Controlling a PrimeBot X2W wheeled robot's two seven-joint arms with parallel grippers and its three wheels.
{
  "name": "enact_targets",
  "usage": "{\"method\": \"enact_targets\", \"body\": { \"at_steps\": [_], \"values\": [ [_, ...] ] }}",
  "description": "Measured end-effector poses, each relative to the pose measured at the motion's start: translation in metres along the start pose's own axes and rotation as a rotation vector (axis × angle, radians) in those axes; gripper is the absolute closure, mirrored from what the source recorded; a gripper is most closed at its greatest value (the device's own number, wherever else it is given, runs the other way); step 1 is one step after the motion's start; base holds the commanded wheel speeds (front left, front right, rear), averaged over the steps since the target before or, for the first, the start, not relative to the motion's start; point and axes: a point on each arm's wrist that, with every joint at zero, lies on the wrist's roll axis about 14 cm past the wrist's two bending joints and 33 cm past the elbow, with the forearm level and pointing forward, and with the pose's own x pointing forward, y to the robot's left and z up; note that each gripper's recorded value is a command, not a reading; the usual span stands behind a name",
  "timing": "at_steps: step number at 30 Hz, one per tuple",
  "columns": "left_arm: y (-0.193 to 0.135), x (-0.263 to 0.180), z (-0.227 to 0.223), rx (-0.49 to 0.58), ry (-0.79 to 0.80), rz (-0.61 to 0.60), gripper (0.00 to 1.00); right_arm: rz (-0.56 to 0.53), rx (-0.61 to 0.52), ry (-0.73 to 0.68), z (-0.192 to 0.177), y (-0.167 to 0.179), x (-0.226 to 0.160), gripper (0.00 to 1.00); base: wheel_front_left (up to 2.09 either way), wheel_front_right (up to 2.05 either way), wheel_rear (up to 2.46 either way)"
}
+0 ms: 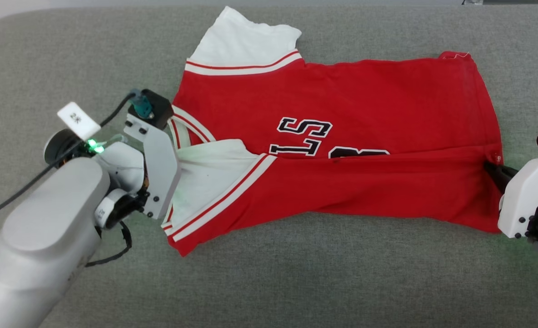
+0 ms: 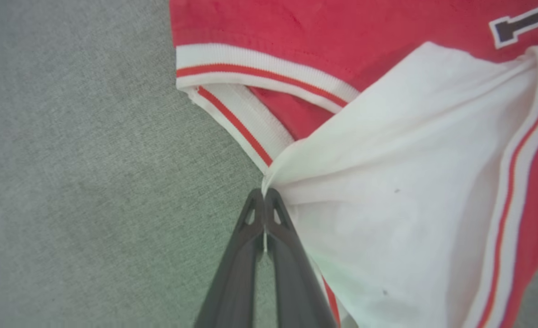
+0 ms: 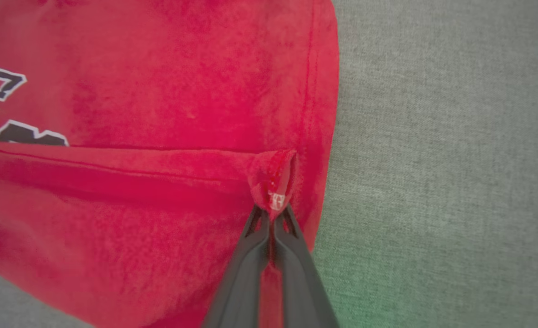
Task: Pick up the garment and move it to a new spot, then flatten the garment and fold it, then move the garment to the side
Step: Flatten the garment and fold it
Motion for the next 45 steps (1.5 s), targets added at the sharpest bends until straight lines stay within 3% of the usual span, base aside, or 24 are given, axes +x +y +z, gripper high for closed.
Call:
{"method": "enact_targets", "body": {
  "at_steps": [2, 3, 4, 7, 16, 25, 34, 45],
  "values": [
    [0.001, -0.001, 0.0, -0.022, 0.011, -0.002, 0.55, 0.0, 0.001, -0.004, 0.003, 0.0, -0.001, 1.0, 0.0, 0.0, 0.0],
    [0.001, -0.003, 0.001, -0.035, 0.016, 0.0, 0.09, -0.001, 0.0, -0.01, 0.006, 0.0, -0.001, 0.8, 0.0, 0.0, 0.0],
    [0.002, -0.004, 0.003, -0.036, 0.015, 0.002, 0.0, -0.001, -0.001, -0.015, 0.008, 0.0, -0.002, 0.63, 0.0, 0.0, 0.0],
    [0.006, -0.01, 0.007, -0.057, 0.015, 0.015, 0.0, -0.008, -0.007, -0.025, 0.012, -0.001, -0.004, 0.0, 0.0, 0.0, 0.0],
    [0.005, -0.028, 0.015, -0.156, -0.064, 0.034, 0.0, -0.018, -0.052, -0.108, 0.032, 0.002, -0.017, 0.0, 0.0, 0.0, 0.0],
    [-0.016, -0.059, 0.007, -0.225, -0.228, 0.017, 0.0, -0.046, -0.208, -0.444, 0.068, 0.009, -0.054, 0.0, 0.0, 0.0, 0.0],
    [-0.024, -0.083, -0.037, -0.405, -0.169, 0.008, 0.0, -0.13, -0.372, -0.882, 0.092, 0.018, -0.126, 0.0, 0.0, 0.0, 0.0],
    [-0.042, -0.072, -0.048, -0.468, 0.052, -0.079, 0.0, -0.303, -0.264, -0.943, 0.055, -0.011, -0.167, 0.0, 0.0, 0.0, 0.0]
  ]
}}
